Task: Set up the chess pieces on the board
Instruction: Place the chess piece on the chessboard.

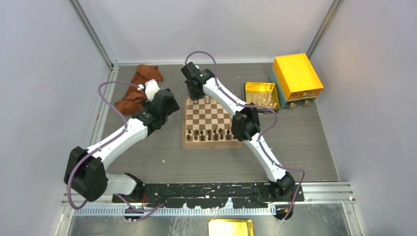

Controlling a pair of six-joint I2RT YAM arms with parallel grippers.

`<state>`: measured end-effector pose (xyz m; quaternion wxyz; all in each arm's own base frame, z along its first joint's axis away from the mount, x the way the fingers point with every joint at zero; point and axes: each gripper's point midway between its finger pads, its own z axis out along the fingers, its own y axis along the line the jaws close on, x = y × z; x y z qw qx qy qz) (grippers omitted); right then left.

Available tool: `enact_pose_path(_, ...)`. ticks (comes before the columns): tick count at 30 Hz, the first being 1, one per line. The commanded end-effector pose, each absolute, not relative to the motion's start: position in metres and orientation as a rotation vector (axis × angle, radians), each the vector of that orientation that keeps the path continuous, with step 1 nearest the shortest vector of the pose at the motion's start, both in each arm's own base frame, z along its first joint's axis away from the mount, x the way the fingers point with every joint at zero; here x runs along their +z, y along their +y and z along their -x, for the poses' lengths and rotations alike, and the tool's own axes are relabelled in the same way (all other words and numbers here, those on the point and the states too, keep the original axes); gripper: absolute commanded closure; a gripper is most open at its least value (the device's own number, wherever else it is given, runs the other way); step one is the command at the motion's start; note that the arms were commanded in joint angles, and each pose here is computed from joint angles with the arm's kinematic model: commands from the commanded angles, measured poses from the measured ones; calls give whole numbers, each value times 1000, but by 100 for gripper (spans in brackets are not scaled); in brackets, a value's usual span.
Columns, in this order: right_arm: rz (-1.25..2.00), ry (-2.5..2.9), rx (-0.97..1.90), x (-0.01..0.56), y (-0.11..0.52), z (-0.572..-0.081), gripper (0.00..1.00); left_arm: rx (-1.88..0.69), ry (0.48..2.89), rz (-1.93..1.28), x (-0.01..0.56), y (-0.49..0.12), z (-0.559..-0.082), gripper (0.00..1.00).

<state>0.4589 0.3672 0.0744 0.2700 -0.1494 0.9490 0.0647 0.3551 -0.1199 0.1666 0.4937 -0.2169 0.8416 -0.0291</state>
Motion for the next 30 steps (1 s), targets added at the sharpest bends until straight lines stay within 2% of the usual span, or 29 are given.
enact_pose_path(1,366,2521,215,86,373,-465,90,-99,1986,560,176,-120,-364,20)
enact_pose_path(16,344,2528,215,86,372,-465,75,-106,1992,556,176,-121,-364,20)
enact_pose_path(30,332,2514,220,93,371,-467,74,-113,1998,550,176,-125,-366,20)
